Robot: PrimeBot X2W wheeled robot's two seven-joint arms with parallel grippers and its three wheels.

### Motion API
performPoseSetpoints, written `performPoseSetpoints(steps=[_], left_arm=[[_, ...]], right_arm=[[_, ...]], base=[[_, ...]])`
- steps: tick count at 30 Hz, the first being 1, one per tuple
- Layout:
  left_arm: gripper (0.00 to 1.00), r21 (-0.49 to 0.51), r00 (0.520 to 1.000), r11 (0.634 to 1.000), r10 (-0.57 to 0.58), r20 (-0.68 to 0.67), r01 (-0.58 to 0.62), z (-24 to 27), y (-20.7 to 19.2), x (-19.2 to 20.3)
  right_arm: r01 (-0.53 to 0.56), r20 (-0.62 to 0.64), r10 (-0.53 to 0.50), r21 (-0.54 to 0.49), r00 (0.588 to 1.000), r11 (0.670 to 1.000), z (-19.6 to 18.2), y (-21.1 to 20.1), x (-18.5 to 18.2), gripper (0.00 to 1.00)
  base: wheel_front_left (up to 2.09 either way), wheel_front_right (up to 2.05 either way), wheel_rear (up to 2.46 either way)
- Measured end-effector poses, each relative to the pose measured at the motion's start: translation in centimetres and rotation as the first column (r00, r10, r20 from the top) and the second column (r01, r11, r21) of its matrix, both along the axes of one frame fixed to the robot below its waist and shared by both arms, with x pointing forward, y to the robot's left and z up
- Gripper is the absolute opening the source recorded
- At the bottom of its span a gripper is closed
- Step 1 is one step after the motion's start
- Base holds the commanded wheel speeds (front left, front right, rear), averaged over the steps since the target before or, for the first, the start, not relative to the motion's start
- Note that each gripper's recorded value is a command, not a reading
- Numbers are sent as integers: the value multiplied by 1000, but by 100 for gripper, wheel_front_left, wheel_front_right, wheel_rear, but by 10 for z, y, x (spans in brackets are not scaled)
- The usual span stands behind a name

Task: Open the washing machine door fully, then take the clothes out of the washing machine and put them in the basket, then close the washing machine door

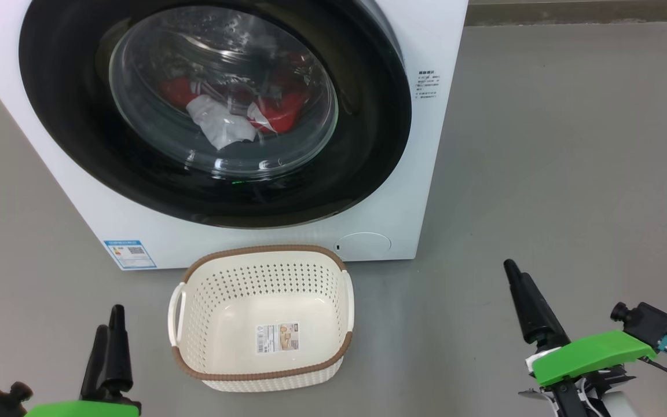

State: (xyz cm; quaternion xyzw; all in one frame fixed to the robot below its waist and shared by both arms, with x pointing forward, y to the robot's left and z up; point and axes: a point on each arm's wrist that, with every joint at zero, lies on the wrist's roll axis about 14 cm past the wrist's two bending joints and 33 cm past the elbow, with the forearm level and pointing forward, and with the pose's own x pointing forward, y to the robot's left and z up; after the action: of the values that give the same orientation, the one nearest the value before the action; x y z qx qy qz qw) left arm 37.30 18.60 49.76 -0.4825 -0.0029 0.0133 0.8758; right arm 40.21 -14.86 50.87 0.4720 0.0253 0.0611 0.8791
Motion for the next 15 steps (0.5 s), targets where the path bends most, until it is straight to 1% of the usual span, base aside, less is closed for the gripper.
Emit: performPoseSetpoints(steps=[7,9,12,15], left_arm=[[100,148,1000,989,-11,4,10,1,-2,0],[100,174,1000,985,-11,9,10,1,-2,0],[100,237,1000,971,-19,10,16,1,-4,0],[100,324,1000,946,-28,14,22,2,-3,0]], right_arm=[[-21,28,25,-137,999,990,1,6,2,100],[-24,42,31,-174,999,984,4,8,4,100],[-22,53,35,-221,998,975,4,8,4,100],[-21,64,39,-262,997,965,5,9,4,100]], base=[[0,0,0],[0,0,0],[0,0,0],[0,0,0]])
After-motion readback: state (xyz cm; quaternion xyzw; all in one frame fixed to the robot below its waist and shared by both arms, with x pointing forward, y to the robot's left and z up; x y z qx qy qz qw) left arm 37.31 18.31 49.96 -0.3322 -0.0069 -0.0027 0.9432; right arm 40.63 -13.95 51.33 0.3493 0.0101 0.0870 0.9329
